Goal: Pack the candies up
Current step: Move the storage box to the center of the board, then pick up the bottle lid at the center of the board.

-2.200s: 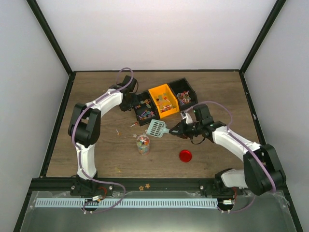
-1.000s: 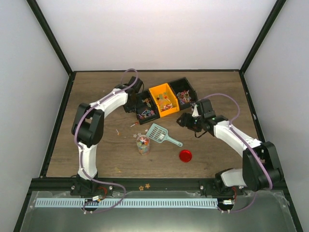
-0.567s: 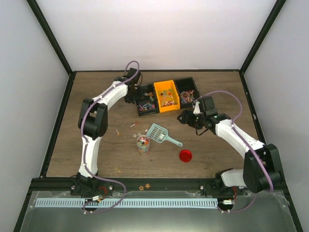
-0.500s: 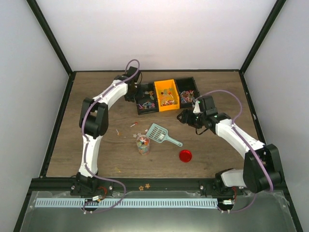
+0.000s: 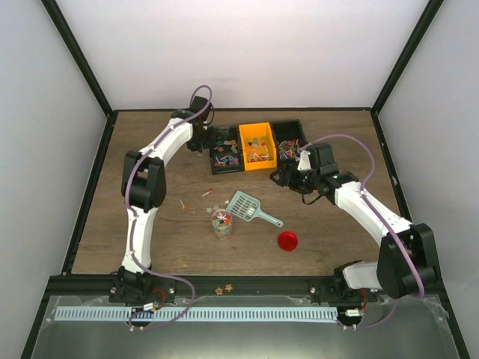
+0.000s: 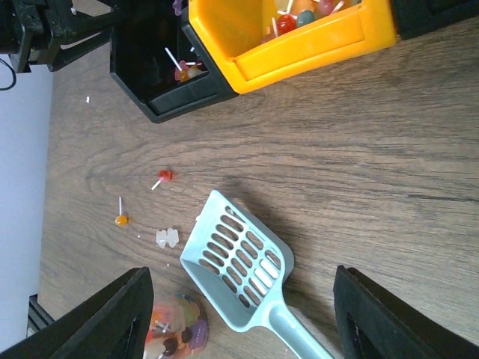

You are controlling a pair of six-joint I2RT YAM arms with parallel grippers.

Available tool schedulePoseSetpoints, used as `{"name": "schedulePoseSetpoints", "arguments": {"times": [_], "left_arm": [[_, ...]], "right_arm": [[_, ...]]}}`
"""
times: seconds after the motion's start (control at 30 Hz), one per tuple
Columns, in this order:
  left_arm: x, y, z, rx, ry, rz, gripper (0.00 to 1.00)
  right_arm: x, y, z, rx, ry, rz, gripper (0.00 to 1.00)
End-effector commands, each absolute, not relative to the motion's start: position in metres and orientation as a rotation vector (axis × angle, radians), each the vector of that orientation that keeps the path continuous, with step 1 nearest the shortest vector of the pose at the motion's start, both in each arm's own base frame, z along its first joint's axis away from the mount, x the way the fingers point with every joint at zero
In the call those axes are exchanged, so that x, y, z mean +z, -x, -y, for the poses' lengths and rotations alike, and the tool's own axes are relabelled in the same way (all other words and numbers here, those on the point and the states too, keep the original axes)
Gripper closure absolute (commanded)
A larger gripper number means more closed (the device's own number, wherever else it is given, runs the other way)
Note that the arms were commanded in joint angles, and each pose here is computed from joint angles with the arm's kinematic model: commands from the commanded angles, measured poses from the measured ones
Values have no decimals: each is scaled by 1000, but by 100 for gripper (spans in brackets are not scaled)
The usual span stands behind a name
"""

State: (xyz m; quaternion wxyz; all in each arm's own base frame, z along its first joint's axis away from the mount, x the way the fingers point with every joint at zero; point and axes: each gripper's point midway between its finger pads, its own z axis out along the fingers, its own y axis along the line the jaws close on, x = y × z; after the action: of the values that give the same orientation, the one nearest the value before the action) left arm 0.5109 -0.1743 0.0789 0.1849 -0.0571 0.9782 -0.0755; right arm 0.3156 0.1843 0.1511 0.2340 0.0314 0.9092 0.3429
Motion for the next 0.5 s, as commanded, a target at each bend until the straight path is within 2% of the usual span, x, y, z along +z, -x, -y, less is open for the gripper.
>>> {"name": "schedulePoseSetpoints", "arguments": {"times": [0.0,0.27,0.47], "left_arm": [[133,-513,170,-217,169,-2665,49],[161,-496,154,-172,223,-2621,49],[177,-486,151,-207,244,-2584,49]], "right_arm": [[178,-323,-190,1003,-53,-2425,32],[176,-327,-186,938,-52,-2465,32],[165,-324,-174,826,-87,-2563,41]]}}
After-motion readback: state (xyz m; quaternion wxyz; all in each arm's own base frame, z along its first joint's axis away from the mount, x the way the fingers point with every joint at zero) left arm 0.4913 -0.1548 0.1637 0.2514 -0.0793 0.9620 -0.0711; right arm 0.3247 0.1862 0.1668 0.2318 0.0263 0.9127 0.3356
